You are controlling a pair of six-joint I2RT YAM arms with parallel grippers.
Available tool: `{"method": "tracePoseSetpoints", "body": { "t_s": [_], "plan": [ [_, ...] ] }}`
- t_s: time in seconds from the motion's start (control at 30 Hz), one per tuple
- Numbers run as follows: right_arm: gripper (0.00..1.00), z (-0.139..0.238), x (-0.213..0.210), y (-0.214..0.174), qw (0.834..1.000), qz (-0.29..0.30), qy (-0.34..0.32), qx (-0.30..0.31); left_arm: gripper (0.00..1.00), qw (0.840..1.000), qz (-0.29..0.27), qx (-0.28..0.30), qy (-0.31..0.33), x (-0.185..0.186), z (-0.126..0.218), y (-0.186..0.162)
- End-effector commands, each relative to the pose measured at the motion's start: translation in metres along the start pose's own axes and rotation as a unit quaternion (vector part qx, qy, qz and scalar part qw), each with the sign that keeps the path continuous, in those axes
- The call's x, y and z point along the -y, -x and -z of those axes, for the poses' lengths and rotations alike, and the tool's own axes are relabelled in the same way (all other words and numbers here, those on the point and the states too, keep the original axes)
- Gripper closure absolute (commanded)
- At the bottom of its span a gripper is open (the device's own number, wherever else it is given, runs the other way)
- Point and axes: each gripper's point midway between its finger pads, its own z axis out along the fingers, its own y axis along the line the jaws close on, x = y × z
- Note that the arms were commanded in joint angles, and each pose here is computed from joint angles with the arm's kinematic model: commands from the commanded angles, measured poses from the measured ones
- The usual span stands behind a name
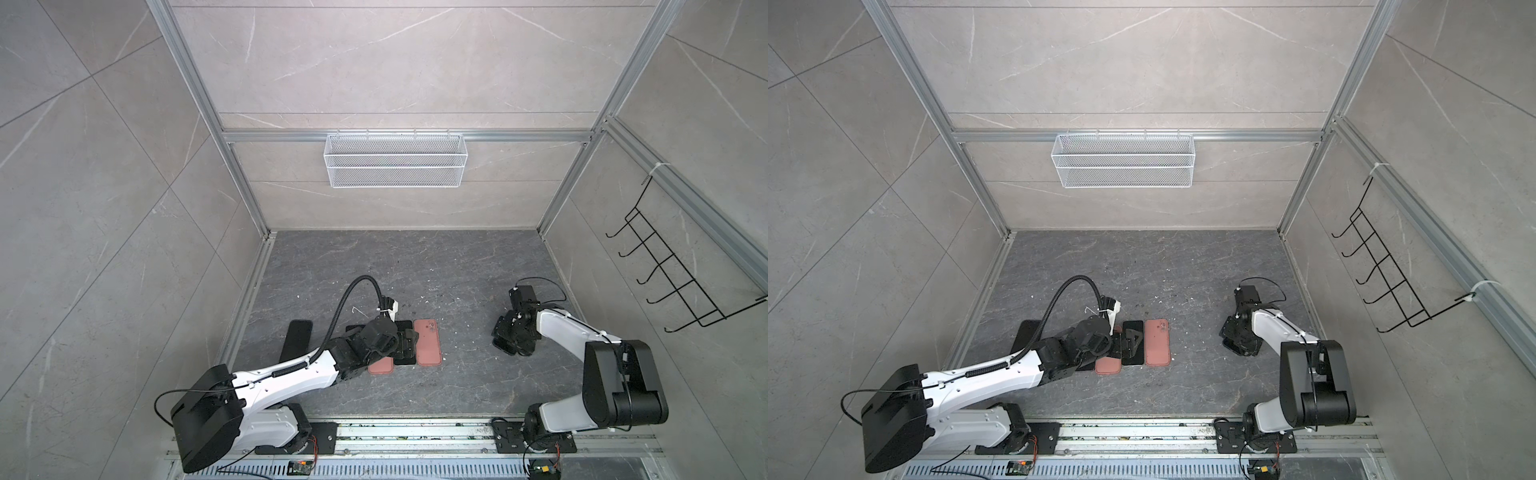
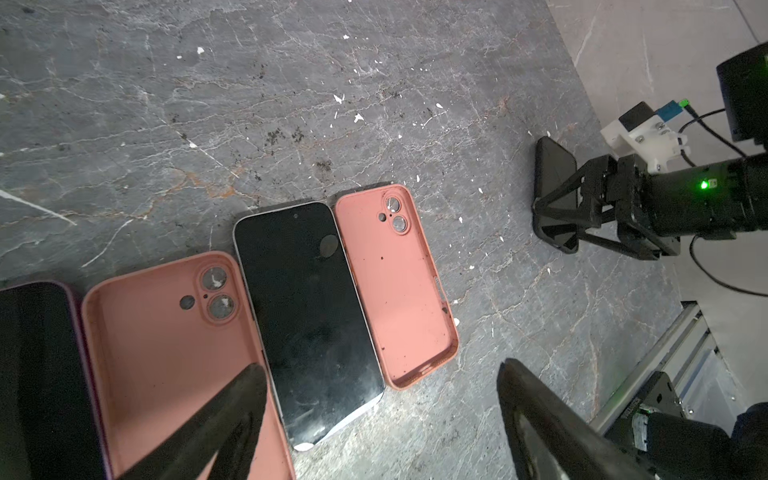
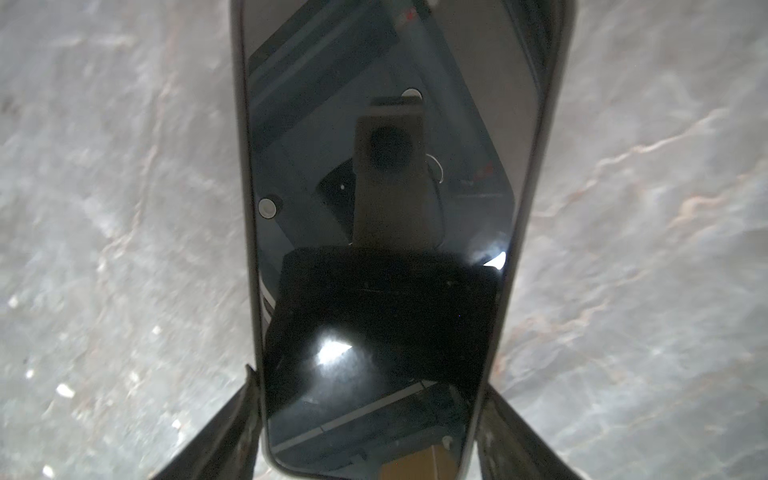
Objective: Take the phone out of the phone case
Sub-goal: 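Carry the cased phone toward the phone row with the right gripper while the left rises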
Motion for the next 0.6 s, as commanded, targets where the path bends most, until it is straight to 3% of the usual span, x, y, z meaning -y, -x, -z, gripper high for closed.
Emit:
{"method": "tracePoseSetpoints", "body": {
  "t_s": [0.0,0.13,0.43,0.5,0.57],
  "plan": [
    [0.47,-0.002,-0.025,-0.020,0.997,0.046,0.054,-0.023,0.11,0.996,0.040,0.033,-0.075,0.033,-0.003,0.033],
    [0.53,0.000,-0.054,-0.032,0.990,0.104,0.088,-0.020,0.11,0.989,0.065,0.029,-0.127,0.054,-0.012,0.049],
    [0.60,0.016,-0.104,-0.057,0.966,0.156,0.208,-0.012,0.13,0.972,0.132,-0.008,-0.194,0.076,-0.048,0.061],
    [0.55,0.013,-0.093,-0.056,0.973,0.148,0.175,-0.014,0.15,0.971,0.141,-0.021,-0.193,0.076,-0.058,0.057],
    [0.39,0.013,-0.084,-0.053,0.979,0.135,0.152,-0.007,0.16,0.971,0.146,-0.023,-0.189,0.074,-0.064,0.056]
  ]
}}
